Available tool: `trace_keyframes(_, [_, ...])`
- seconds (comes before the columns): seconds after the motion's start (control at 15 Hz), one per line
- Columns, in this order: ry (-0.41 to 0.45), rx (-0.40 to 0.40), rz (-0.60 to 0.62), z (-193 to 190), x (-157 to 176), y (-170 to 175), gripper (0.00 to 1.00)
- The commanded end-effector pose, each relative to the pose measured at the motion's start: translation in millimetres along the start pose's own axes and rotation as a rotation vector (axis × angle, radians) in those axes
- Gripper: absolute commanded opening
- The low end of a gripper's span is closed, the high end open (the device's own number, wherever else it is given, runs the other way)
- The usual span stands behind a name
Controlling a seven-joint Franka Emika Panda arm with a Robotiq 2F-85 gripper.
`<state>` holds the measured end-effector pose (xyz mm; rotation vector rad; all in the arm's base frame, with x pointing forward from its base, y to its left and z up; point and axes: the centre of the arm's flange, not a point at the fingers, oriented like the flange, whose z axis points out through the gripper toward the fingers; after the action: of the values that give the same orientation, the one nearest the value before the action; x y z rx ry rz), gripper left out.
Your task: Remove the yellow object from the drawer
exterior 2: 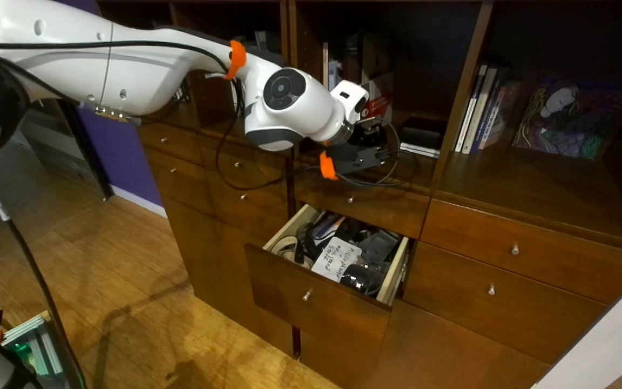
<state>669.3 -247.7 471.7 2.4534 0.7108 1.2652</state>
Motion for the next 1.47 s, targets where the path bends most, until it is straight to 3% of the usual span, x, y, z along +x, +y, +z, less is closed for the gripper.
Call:
trace_keyframes(0.0, [0.001,-0.001,0.015,-3.6,-5.2,6.5,1.0])
trace_keyframes(0.6, [-0.084,-0.036,0.212,-34.2,-24.0,24.4,1.0])
trace_keyframes(1.4, [-0.277,0.174,0.568,-101.0,-47.8,33.7,1.0])
